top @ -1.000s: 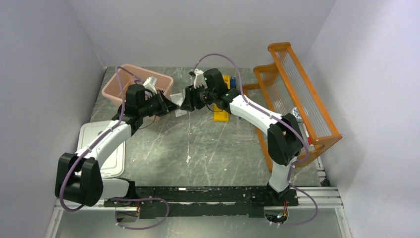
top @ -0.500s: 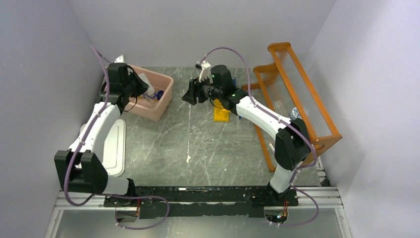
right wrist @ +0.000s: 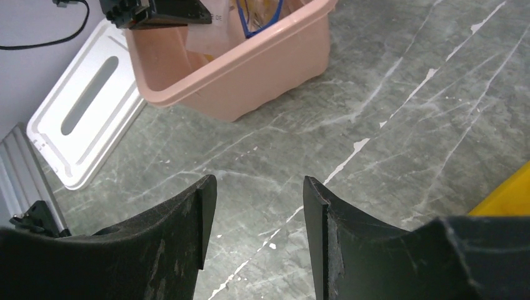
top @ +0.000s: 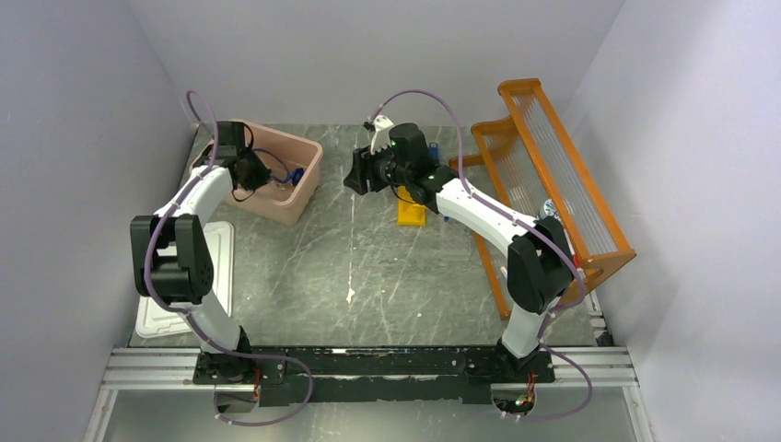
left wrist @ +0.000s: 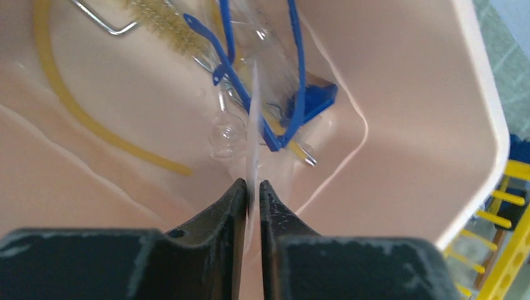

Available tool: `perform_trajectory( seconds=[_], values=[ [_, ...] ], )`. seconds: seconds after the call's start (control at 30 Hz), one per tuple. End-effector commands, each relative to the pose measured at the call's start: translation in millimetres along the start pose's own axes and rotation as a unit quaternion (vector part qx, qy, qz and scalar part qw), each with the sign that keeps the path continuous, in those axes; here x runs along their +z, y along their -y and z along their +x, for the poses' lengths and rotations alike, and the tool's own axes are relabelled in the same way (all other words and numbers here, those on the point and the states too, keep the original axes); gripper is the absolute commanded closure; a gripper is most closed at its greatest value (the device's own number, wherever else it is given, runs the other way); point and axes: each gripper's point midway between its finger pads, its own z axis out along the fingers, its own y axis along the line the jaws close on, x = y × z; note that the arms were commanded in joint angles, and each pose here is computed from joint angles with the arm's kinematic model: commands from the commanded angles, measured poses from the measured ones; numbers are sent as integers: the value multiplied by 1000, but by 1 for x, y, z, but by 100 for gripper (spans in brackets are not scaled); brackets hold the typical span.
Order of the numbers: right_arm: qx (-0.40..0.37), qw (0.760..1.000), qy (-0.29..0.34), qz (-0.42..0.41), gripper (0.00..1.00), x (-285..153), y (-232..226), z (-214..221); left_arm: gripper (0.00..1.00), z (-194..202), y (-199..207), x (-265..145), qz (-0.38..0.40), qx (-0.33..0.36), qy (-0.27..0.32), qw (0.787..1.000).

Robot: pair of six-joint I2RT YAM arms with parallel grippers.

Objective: Organize the chemistry lab equipment

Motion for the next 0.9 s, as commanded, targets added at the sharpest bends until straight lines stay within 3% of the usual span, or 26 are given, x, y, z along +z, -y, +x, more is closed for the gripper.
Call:
perform_trajectory(
  seconds=[0.0,0.2,0.47,0.63,0.87],
  values=[
    [-7,1000,-8,20,43,5,11,8,78,-30,-7,-3,-32,-4,38,999],
    [4,1000,-8,27,43,6,13,8,58,-57,-3,-21,-51,18,64,996],
    [43,998,-9,34,44,9,12,7,49,-72,-16,-70,-82,49,95,991],
    [74,996,-6,56,45,8,18,12,42,-49,-57,-108,-135,48,91,986],
    [111,993,-8,45,47,9,12,18,21,11,-113,-131,-196,39,53,978]
  ],
)
